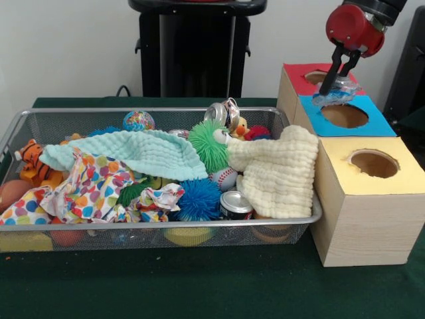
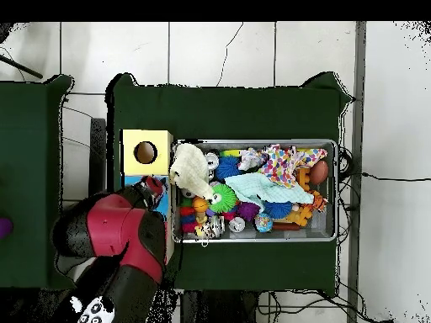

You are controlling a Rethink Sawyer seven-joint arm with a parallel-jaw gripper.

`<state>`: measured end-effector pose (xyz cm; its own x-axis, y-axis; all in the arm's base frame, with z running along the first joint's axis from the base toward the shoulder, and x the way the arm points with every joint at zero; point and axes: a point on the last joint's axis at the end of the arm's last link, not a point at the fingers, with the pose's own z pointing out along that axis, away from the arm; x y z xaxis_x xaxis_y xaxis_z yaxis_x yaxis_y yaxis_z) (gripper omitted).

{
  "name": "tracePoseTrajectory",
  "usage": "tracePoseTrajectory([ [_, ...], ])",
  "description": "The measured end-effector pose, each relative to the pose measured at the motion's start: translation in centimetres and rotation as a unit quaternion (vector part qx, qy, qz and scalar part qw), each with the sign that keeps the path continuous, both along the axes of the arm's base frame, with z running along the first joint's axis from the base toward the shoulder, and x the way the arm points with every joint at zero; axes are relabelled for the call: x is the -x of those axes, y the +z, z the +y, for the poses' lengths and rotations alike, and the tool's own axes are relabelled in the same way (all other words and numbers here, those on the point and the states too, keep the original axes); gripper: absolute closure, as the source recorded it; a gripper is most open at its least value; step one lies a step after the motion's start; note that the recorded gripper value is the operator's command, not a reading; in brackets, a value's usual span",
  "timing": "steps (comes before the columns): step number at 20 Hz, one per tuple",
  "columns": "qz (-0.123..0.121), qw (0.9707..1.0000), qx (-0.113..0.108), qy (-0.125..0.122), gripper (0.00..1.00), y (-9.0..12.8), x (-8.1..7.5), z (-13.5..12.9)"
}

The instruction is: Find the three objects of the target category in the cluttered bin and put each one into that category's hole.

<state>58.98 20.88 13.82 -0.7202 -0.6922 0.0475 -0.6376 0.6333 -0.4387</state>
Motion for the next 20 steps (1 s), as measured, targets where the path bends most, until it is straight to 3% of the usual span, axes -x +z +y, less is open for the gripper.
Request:
tracePoseTrajectory([
  [20, 0.025, 0.9995, 0.019, 0.006, 1.00, -3.4, 1.0, -0.1],
])
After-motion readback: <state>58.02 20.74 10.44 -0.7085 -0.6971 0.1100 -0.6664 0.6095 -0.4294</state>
